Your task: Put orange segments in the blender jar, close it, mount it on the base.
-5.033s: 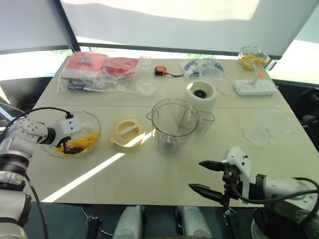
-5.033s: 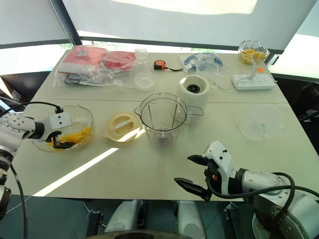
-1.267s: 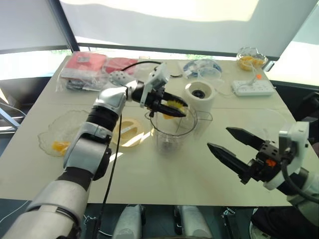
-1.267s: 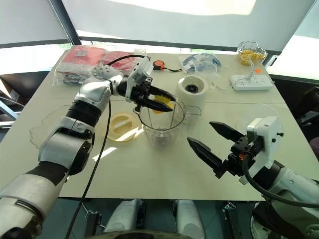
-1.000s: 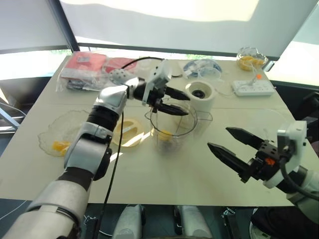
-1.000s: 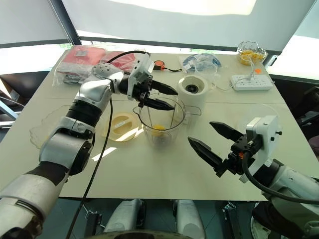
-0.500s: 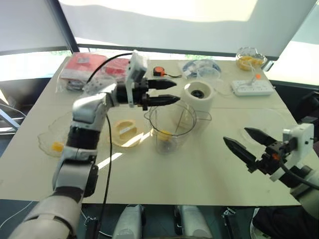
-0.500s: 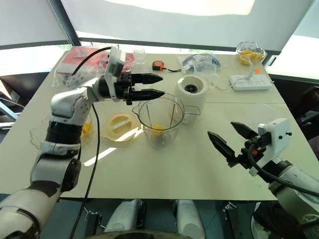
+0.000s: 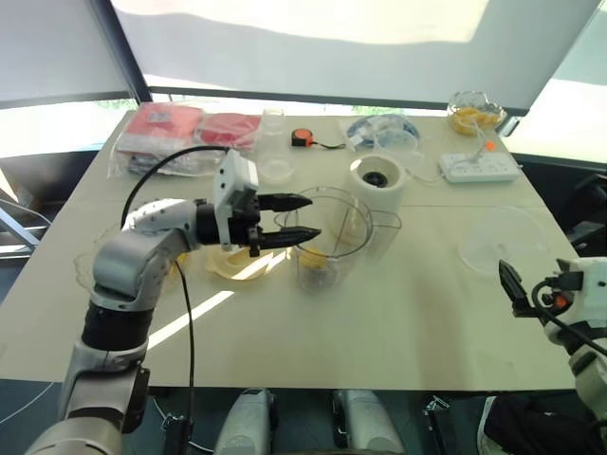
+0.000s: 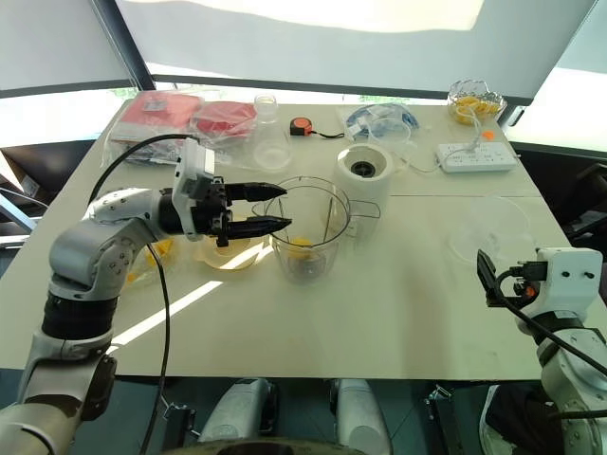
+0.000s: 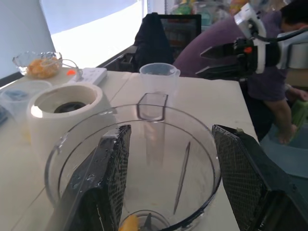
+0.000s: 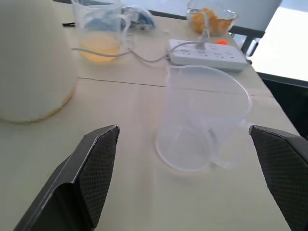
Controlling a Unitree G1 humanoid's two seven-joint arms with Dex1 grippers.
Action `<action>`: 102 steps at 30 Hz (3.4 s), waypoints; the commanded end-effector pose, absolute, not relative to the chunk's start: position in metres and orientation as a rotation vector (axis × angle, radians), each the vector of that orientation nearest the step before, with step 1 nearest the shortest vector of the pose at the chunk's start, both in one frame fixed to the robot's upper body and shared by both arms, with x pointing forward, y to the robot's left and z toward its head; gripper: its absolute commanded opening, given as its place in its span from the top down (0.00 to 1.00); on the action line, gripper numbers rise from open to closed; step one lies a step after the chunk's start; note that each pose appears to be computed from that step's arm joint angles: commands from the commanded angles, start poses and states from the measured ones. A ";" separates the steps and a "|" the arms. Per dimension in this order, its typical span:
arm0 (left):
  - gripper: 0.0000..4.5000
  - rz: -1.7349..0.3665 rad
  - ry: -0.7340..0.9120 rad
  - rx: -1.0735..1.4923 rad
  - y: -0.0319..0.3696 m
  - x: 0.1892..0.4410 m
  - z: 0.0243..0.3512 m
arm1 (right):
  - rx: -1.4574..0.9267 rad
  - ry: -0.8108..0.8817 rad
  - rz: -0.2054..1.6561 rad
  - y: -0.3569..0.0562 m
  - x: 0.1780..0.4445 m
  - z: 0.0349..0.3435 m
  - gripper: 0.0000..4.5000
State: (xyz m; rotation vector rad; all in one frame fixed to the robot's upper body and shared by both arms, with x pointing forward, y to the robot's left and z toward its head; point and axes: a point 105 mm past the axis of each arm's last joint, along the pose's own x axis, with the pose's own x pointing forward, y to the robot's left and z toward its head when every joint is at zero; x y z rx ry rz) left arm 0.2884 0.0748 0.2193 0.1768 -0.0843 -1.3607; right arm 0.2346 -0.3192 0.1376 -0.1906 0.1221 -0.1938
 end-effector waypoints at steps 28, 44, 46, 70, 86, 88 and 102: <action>0.38 -1.320 -0.057 0.205 0.088 0.268 0.226 | -0.262 0.185 -0.447 -0.392 0.287 0.088 0.00; 0.38 -1.305 -0.064 0.221 0.087 0.270 0.229 | -0.276 0.172 -0.480 -0.404 0.320 0.089 0.00; 0.38 -1.300 -0.065 0.224 0.087 0.270 0.229 | -0.279 0.171 -0.487 -0.404 0.324 0.088 0.00; 0.38 -1.261 -0.069 0.250 0.089 0.270 0.234 | -0.286 0.151 -0.525 -0.404 0.346 0.083 0.00; 0.37 -1.249 -0.071 0.263 0.089 0.271 0.234 | -0.292 0.170 -0.486 -0.398 0.363 0.082 0.60; 0.37 -1.248 -0.070 0.263 0.090 0.271 0.234 | -0.292 0.169 -0.477 -0.396 0.364 0.081 0.83; 0.37 -1.252 -0.068 0.259 0.088 0.270 0.232 | -0.255 0.090 -0.466 -0.387 0.356 0.082 0.99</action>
